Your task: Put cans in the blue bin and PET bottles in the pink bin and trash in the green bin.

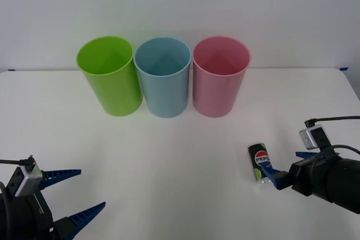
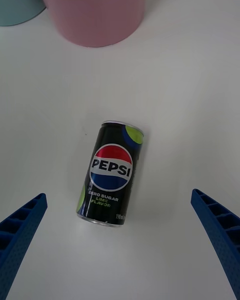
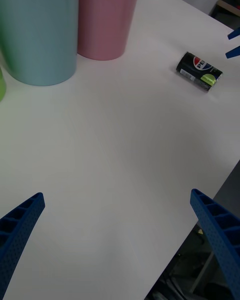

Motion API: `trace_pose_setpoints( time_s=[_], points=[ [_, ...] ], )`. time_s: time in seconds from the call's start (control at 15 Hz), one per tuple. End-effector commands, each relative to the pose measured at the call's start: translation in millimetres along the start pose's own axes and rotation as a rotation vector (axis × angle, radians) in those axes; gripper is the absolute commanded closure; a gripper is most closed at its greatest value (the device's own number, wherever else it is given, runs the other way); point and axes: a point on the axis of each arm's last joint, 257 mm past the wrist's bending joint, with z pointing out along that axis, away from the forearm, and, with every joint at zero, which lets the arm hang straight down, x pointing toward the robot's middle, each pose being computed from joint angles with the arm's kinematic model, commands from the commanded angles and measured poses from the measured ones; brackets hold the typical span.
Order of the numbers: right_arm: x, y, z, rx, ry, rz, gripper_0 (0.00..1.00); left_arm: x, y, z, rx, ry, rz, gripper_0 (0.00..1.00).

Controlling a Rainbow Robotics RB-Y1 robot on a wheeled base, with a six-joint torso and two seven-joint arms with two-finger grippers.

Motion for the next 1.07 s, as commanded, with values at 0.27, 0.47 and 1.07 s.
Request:
trace_pose_setpoints(
  time_s=[0.27, 0.47, 1.07],
  points=[
    [-1, 3.6, 27, 0.003, 0.014, -0.005, 0.00, 0, 0.0, 0, 0.000, 0.000, 0.000, 0.00],
    [2, 6.0, 40, 0.006, 0.038, -0.013, 0.00, 0, 0.0, 0, 0.000, 0.000, 0.000, 0.00],
    [12, 8.1, 73, 0.033, 0.057, 0.000, 0.00, 0, 0.0, 0, 0.000, 0.000, 0.000, 0.00]
  ],
)
